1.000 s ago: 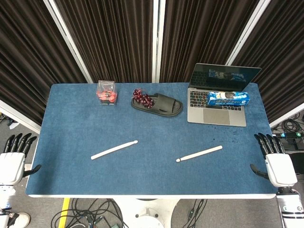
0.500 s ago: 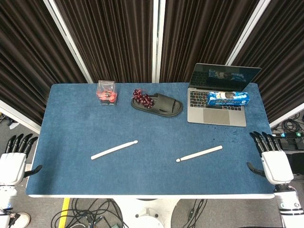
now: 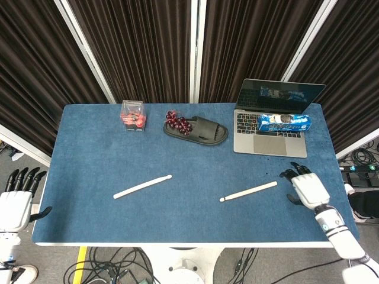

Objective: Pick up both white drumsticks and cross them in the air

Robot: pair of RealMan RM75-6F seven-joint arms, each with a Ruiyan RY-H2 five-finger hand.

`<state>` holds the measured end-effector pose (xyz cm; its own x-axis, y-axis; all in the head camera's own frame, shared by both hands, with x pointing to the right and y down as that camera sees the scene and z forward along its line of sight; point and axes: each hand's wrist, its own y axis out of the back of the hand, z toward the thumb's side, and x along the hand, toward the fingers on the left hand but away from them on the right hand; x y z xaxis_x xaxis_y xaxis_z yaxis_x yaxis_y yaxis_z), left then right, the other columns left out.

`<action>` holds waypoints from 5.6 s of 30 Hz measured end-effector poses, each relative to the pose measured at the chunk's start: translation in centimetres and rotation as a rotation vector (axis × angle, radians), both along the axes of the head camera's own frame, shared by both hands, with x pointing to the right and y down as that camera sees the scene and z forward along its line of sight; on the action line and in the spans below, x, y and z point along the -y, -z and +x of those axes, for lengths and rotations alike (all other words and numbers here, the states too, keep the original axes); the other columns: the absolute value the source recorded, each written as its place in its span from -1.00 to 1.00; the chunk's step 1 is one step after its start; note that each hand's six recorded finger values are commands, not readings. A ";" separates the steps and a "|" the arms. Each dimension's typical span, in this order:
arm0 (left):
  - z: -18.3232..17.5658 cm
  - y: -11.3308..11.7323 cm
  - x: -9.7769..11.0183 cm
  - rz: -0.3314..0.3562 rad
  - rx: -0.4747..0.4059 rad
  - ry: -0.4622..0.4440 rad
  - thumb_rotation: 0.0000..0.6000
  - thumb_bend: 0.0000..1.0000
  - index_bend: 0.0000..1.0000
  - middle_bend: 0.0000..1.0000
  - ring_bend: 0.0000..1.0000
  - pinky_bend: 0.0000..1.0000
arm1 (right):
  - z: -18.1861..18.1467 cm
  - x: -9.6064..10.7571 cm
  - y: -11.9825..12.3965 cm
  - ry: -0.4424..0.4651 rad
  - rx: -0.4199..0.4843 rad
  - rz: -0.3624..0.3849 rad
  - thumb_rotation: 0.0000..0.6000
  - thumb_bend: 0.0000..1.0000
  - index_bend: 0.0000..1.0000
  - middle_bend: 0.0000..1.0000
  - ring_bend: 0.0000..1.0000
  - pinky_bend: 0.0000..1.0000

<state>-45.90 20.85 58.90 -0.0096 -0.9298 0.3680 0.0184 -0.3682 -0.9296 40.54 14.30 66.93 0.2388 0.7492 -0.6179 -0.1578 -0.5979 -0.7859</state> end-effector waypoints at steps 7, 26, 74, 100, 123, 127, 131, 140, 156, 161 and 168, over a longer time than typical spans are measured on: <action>0.3 -0.1 0.1 -0.001 -0.002 0.000 1.00 -0.88 -0.67 -0.82 -0.95 -0.91 | -2.5 0.3 -4.0 0.098 -0.023 -0.011 1.00 -0.70 -0.17 -0.22 -0.69 -0.62; 0.1 -0.3 0.4 -0.004 0.003 0.013 1.00 -0.88 -0.67 -0.82 -0.95 -0.91 | -4.0 0.3 -7.4 0.164 -0.048 0.015 1.00 -0.50 -0.02 -0.05 -0.54 -0.54; 5.6 -2.6 4.7 -0.035 -0.183 -0.145 1.00 -0.65 -0.29 -0.48 -0.45 -0.30 | -2.8 2.2 -3.2 0.028 0.071 0.099 1.00 0.58 0.19 0.16 -0.34 -0.38; 21.5 -14.7 5.1 -0.392 -0.095 -0.243 1.00 -0.65 -0.10 -0.04 0.53 0.74 | 2.1 6.3 4.6 -0.160 0.109 0.265 1.00 0.58 0.20 0.15 -0.33 -0.38; 19.5 -16.2 3.9 -0.416 0.002 -0.148 1.00 -0.57 -0.02 0.03 0.60 0.77 | 2.4 5.7 3.2 -0.166 0.111 0.227 1.00 0.59 0.20 0.15 -0.33 -0.38; 19.8 -16.4 4.0 -0.422 -0.003 -0.152 1.00 -0.54 -0.02 0.03 0.60 0.77 | 2.5 5.6 3.2 -0.169 0.108 0.226 1.00 0.59 0.20 0.15 -0.33 -0.38; 19.8 -16.5 4.1 -0.423 0.001 -0.153 1.00 -0.48 -0.01 0.05 0.60 0.77 | 2.5 5.5 3.2 -0.172 0.107 0.225 1.00 0.59 0.20 0.15 -0.33 -0.38; 19.6 -16.6 4.0 -0.433 0.012 -0.159 1.00 -0.29 0.07 0.12 0.61 0.77 | 2.6 5.4 3.0 -0.174 0.107 0.219 1.00 0.59 0.20 0.15 -0.33 -0.38; 19.5 -15.4 4.6 -0.361 -0.116 -0.190 1.00 -0.08 0.28 0.34 0.66 0.82 | 3.3 3.7 3.0 -0.232 0.154 0.194 1.00 0.67 0.20 0.16 -0.33 -0.38; 19.5 -14.5 5.3 -0.337 -0.271 -0.163 1.00 -0.08 0.28 0.34 0.66 0.82 | 2.8 2.5 2.6 -0.262 0.223 0.148 1.00 0.67 0.20 0.16 -0.33 -0.38; 21.1 -13.0 7.1 -0.340 -0.519 -0.159 1.00 -0.08 0.28 0.34 0.65 0.82 | -2.4 1.0 1.6 -0.249 0.456 0.021 1.00 0.67 0.20 0.16 -0.33 -0.38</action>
<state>-24.84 13.70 71.87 0.3776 -0.7355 0.5626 -0.3243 -0.6741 -0.6636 38.18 13.27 65.37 0.2929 0.8287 -0.4770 0.3486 -0.5571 -0.7538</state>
